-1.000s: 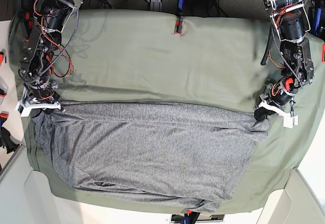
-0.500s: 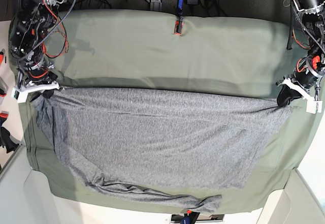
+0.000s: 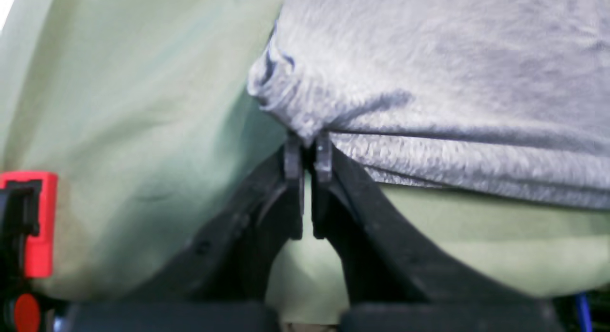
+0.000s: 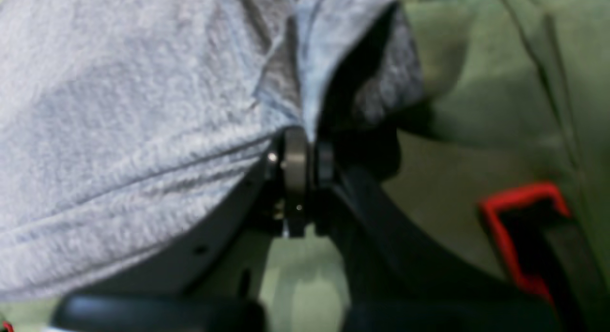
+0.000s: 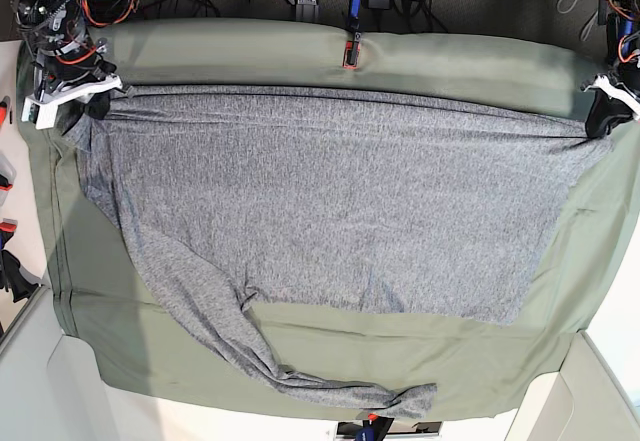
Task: Fold the T-shirt properly
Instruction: 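Pull both grippers back, stretching the shirt flat across the table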
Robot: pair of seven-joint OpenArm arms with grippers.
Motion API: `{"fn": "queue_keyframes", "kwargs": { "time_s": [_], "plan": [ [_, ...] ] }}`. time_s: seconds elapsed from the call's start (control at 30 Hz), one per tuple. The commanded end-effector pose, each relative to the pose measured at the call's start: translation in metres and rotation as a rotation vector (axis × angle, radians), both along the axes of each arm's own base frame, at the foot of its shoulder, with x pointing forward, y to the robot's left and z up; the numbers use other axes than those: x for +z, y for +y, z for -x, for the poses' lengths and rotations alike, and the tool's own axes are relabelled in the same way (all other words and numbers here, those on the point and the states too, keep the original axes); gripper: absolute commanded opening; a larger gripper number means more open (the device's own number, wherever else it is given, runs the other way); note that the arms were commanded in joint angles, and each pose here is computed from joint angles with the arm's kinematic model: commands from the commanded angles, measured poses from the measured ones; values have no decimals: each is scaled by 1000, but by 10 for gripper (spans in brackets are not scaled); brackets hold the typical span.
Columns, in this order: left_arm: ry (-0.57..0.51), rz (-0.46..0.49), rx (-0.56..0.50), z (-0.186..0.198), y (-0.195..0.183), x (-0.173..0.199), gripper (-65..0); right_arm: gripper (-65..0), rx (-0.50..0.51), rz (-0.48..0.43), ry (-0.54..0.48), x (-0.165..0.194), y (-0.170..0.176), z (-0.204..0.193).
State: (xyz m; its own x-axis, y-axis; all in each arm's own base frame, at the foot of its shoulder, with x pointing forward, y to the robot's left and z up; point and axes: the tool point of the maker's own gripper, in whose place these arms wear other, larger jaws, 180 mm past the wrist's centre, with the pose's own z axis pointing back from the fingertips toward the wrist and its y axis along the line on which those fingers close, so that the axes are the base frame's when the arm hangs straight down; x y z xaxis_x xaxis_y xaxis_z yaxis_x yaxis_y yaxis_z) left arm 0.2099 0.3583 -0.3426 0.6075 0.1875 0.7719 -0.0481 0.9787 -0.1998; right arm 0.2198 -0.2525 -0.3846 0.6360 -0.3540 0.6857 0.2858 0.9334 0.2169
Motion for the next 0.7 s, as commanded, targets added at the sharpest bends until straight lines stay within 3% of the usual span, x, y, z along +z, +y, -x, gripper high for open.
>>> {"fn": "queue_keyframes", "kwargs": {
  "time_s": [0.0,0.5,0.57,0.67],
  "plan": [
    [-40,-26,-12,-3,6,14,-650,-650,-10,47,-33,12,-10,0],
    [-21,2,-17,5,-3,4,-650,-650,-7,56,-29,13,-10,6],
    [-15,2,-18,6,-4,3,-553,-626,-6,55,-30,13,-10,6],
    [-14,3,-15,6,-3,3,-388,-465,24,38,-47,15,-4,4]
  ]
}}
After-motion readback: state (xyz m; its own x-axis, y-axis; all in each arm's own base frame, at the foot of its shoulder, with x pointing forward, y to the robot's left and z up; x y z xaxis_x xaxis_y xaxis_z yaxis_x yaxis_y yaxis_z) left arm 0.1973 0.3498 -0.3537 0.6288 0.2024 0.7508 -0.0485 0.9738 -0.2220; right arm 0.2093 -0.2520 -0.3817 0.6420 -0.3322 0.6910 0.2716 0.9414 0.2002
